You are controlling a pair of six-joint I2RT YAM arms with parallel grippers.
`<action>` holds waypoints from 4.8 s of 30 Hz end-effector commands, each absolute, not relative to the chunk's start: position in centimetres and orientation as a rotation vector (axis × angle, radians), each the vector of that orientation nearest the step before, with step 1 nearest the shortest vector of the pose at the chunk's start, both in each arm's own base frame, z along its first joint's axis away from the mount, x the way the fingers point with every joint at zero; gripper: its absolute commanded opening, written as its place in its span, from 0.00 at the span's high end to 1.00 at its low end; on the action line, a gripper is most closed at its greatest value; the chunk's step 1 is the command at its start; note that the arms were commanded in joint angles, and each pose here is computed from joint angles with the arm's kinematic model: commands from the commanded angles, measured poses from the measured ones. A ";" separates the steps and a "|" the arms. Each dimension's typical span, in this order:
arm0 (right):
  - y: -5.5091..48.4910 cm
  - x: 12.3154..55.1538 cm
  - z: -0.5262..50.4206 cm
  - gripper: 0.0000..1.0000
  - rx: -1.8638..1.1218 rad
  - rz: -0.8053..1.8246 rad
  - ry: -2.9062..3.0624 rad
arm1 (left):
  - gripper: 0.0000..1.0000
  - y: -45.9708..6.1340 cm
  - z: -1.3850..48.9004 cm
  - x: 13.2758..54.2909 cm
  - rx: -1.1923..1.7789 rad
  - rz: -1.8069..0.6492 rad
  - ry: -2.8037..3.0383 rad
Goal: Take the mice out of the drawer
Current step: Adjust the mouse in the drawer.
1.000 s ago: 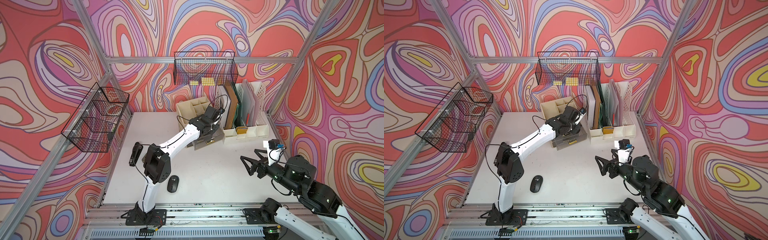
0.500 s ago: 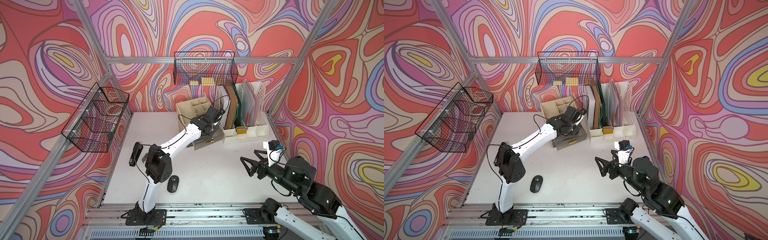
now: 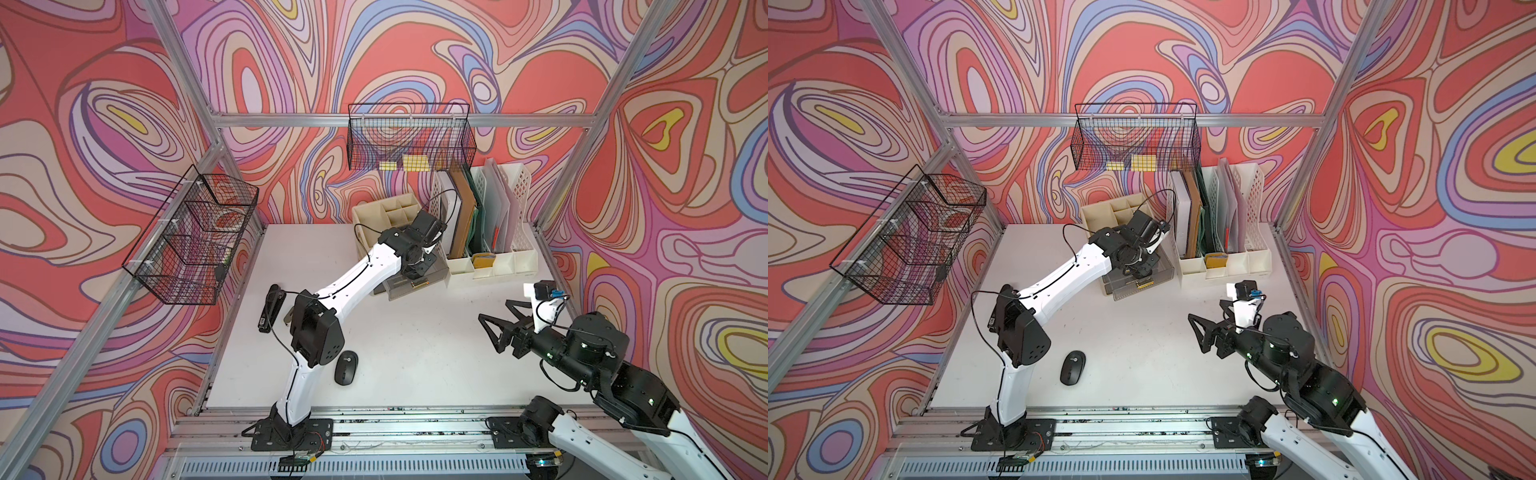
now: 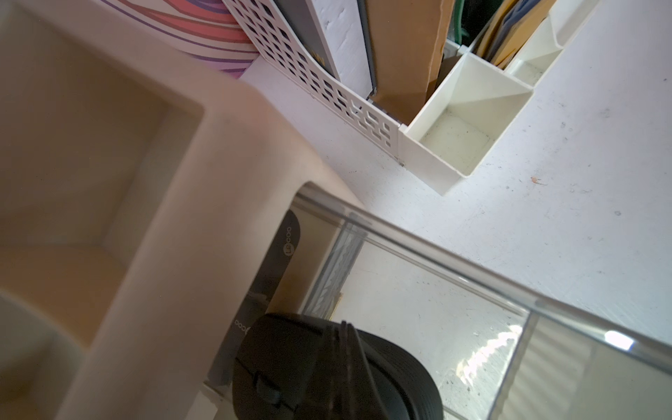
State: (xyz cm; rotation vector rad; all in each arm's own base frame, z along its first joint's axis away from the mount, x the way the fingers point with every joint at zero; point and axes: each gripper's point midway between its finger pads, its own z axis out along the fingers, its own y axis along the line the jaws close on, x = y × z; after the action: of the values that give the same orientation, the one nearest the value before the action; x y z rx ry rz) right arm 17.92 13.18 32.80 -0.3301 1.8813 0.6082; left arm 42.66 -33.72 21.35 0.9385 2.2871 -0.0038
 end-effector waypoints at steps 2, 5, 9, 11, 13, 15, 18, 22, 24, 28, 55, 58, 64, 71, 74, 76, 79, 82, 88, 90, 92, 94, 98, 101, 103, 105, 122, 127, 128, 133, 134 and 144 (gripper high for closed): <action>13.4 17.9 32.7 0.03 -0.324 0.631 1.876 | 1.00 -32.9 24.8 42.4 0.913 0.030 2.232; 13.3 17.8 32.7 0.03 -0.321 0.632 1.877 | 1.00 -32.0 25.1 42.3 0.915 0.084 2.241; 13.0 17.7 32.7 0.03 -0.314 0.625 1.875 | 1.00 -31.0 24.7 41.3 0.919 0.105 2.285; 12.9 17.6 32.7 0.03 -0.314 0.620 1.873 | 1.00 -30.5 24.6 40.8 0.917 0.108 2.300; 12.9 17.7 32.8 0.03 -0.314 0.620 1.875 | 1.00 -30.0 24.6 40.3 0.918 0.117 2.315; 12.9 17.6 32.8 0.03 -0.317 0.617 1.877 | 1.00 -29.4 24.6 39.6 0.929 0.130 2.334; 13.0 17.6 32.8 0.03 -0.318 0.619 1.877 | 1.00 -28.8 24.6 38.5 0.956 0.126 2.365; 13.1 17.7 32.9 0.03 -0.322 0.623 1.874 | 1.00 -28.1 24.1 37.6 0.991 0.138 2.399; 13.1 17.7 33.0 0.03 -0.326 0.624 1.873 | 1.00 -28.0 23.8 37.2 1.003 0.132 2.413; 13.2 17.8 33.0 0.03 -0.336 0.610 1.880 | 1.00 -28.0 22.8 36.8 1.026 0.129 2.447; 13.9 18.3 32.4 0.02 -0.344 0.620 1.898 | 1.00 -32.7 19.6 37.0 1.060 -0.129 2.500; 14.0 18.4 32.4 0.03 -0.345 0.624 1.898 | 1.00 -33.9 20.0 37.7 1.047 -0.178 2.470; 13.9 18.4 32.4 0.03 -0.337 0.622 1.897 | 1.00 -37.0 21.8 38.4 1.038 -0.355 2.382; 13.8 18.3 32.3 0.02 -0.333 0.623 1.899 | 1.00 -38.1 25.0 38.2 1.059 -0.447 2.289; 13.9 18.4 32.2 0.03 -0.332 0.627 1.896 | 1.00 -37.6 25.2 38.7 1.061 -0.394 2.271; 14.0 18.4 32.2 0.03 -0.333 0.630 1.896 | 1.00 -37.2 25.2 39.1 1.064 -0.358 2.263; 14.1 18.5 32.2 0.03 -0.334 0.632 1.894 | 1.00 -36.8 25.0 40.0 1.066 -0.287 2.244; 14.2 18.5 32.1 0.03 -0.334 0.636 1.895 | 1.00 -36.4 25.1 41.1 1.057 -0.215 2.212; 14.3 18.5 31.9 0.02 -0.333 0.649 1.898 | 1.00 -36.2 24.8 42.8 1.062 -0.110 2.154; 14.2 18.4 32.0 0.03 -0.332 0.646 1.898 | 1.00 -36.1 24.4 43.3 1.064 -0.083 2.152; 14.1 18.4 32.1 0.03 -0.328 0.641 1.896 | 1.00 -35.9 24.0 43.6 1.061 -0.065 2.156; 14.0 18.4 32.1 0.03 -0.327 0.638 1.895 | 1.00 -35.8 23.7 44.0 1.056 -0.052 2.158; 14.0 18.3 32.1 0.02 -0.327 0.641 1.896 | 1.00 -35.3 23.0 44.5 1.062 -0.028 2.171; 13.9 18.3 32.1 0.02 -0.325 0.641 1.893 | 1.00 -34.8 22.3 44.7 1.071 -0.011 2.188; 13.9 18.3 32.2 0.02 -0.325 0.640 1.893 | 1.00 -34.4 21.9 45.0 1.073 0.013 2.196; 13.9 18.3 32.2 0.02 -0.325 0.640 1.891 | 1.00 -34.0 21.5 45.3 1.071 0.038 2.203; 14.2 18.4 32.3 0.02 -0.338 0.640 1.893 | 1.00 -31.3 19.5 45.0 1.071 0.153 2.304; 14.2 18.5 32.4 0.03 -0.338 0.640 1.890 | 1.00 -30.0 19.3 43.5 1.058 0.169 2.376; 14.3 18.5 32.3 0.02 -0.339 0.641 1.891 | 1.00 -29.9 19.3 43.2 1.053 0.166 2.386; 14.5 18.7 32.1 0.03 -0.345 0.641 1.896 | 1.00 -29.0 19.8 42.2 1.025 0.157 2.423; 14.5 18.7 32.1 0.02 -0.346 0.643 1.896 | 1.00 -29.0 20.0 42.0 1.023 0.151 2.425; 14.5 18.5 32.0 0.02 -0.337 0.651 1.898 | 1.00 -30.3 23.2 40.4 1.012 -0.038 2.395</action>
State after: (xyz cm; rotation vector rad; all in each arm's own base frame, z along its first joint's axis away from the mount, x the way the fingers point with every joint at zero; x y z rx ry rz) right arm 18.58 14.35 31.80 -0.3397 1.9102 0.6374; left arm 41.71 -30.20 20.47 1.0341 2.4123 0.0603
